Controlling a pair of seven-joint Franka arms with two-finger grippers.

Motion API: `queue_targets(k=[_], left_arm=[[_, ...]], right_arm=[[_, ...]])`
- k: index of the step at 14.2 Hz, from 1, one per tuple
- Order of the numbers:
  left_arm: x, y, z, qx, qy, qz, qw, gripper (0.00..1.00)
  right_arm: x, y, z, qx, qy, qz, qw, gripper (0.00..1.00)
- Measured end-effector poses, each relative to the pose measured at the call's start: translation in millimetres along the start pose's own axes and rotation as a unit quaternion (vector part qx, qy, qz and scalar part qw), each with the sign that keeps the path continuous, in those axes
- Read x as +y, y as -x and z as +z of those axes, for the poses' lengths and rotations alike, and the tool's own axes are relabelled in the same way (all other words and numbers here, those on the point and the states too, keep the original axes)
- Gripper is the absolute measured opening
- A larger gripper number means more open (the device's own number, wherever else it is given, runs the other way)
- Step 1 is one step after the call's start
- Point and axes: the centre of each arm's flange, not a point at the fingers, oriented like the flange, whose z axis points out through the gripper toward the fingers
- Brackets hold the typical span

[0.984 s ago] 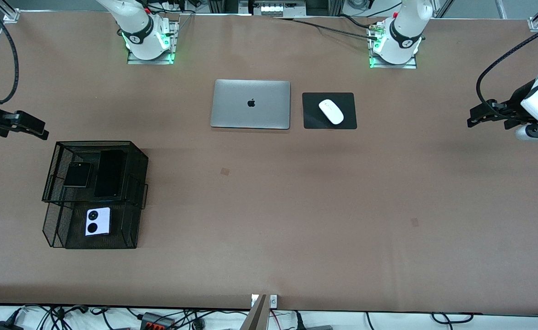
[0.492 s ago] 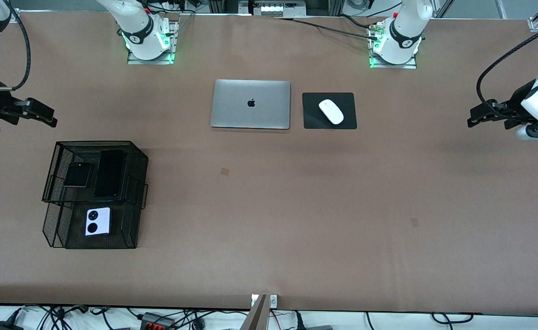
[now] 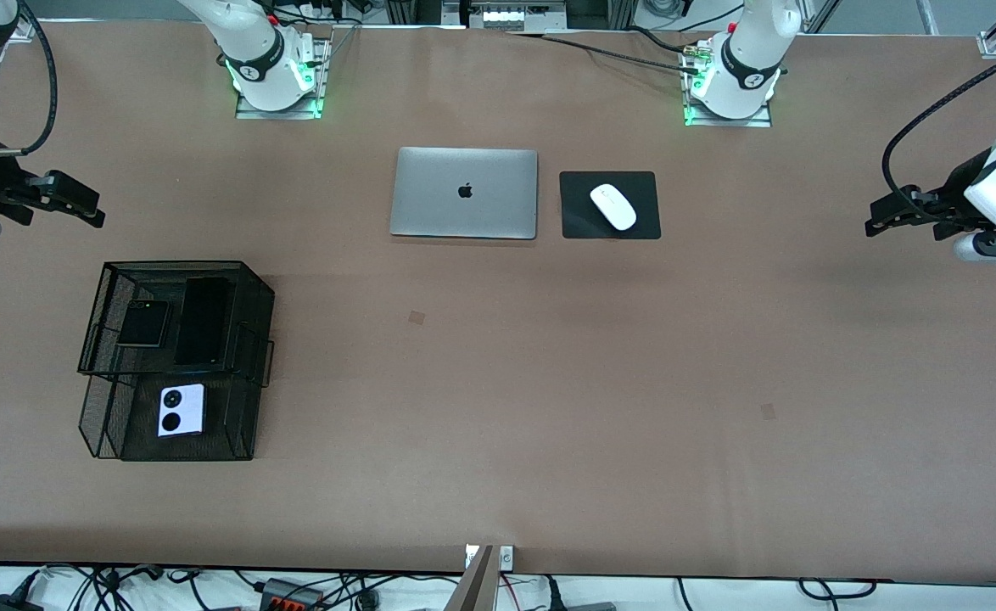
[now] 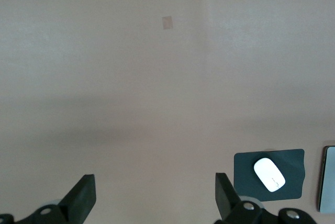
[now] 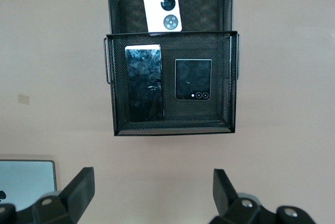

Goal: Place phones with both arms

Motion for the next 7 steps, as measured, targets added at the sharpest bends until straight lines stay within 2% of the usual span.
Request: queue_targets(k=[7], left_arm=[[-0.1, -0.1, 0.3, 0.000, 0.000, 0.000, 1.000, 1.00]], right_arm=[[3.3, -0.3, -0.9, 0.002, 0.000, 0.003, 1.000, 1.00]])
